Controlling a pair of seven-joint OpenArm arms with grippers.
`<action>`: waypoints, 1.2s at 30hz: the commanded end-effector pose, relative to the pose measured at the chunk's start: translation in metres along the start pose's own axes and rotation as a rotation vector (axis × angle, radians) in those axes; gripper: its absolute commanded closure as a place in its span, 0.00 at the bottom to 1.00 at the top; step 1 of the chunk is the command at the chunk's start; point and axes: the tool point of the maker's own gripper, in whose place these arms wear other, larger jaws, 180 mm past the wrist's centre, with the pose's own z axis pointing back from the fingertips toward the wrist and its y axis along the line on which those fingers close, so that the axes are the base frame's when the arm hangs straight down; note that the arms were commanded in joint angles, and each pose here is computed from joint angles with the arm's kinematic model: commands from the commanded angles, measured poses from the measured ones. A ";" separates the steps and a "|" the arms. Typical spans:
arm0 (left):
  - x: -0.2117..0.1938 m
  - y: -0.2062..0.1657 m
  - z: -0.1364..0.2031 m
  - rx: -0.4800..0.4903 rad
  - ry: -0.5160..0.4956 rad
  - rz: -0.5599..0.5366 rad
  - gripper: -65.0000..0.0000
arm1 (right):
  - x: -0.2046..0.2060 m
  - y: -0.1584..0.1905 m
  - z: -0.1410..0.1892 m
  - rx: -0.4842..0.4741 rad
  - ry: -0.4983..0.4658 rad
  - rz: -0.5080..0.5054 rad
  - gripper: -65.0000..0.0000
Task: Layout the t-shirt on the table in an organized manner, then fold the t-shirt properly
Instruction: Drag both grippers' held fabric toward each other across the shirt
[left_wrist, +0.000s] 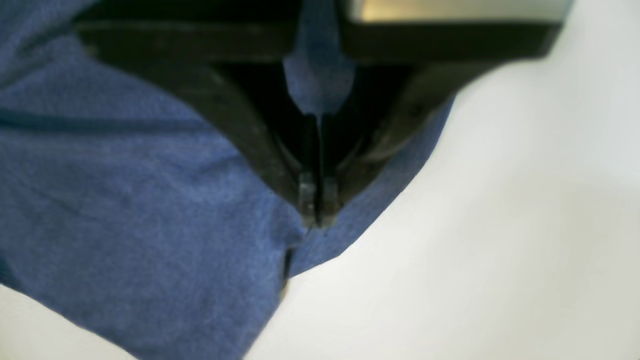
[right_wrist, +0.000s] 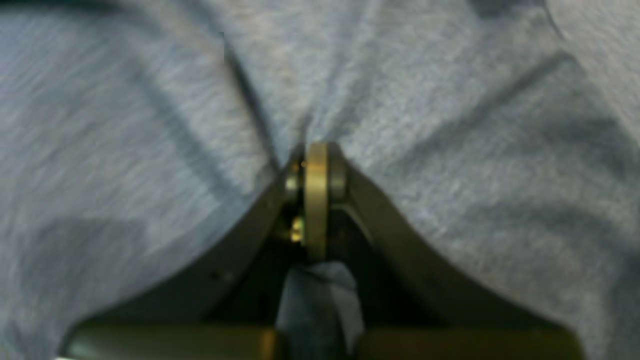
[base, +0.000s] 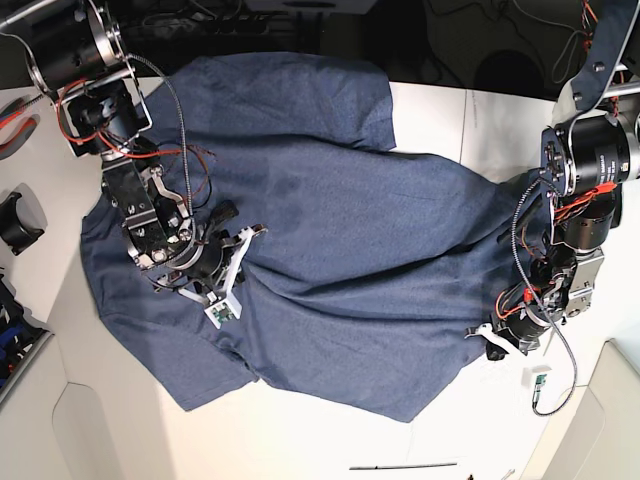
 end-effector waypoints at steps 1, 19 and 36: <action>0.033 0.003 0.000 0.001 -0.073 -0.002 1.00 | -0.057 0.007 0.006 0.019 0.221 0.050 1.00; 0.017 -0.022 -0.004 -0.082 0.002 -0.012 1.00 | -0.108 0.025 0.053 0.092 0.344 0.133 1.00; -0.009 -0.084 -0.011 -0.234 0.071 -0.114 1.00 | -0.157 0.065 0.068 0.209 0.457 0.153 1.00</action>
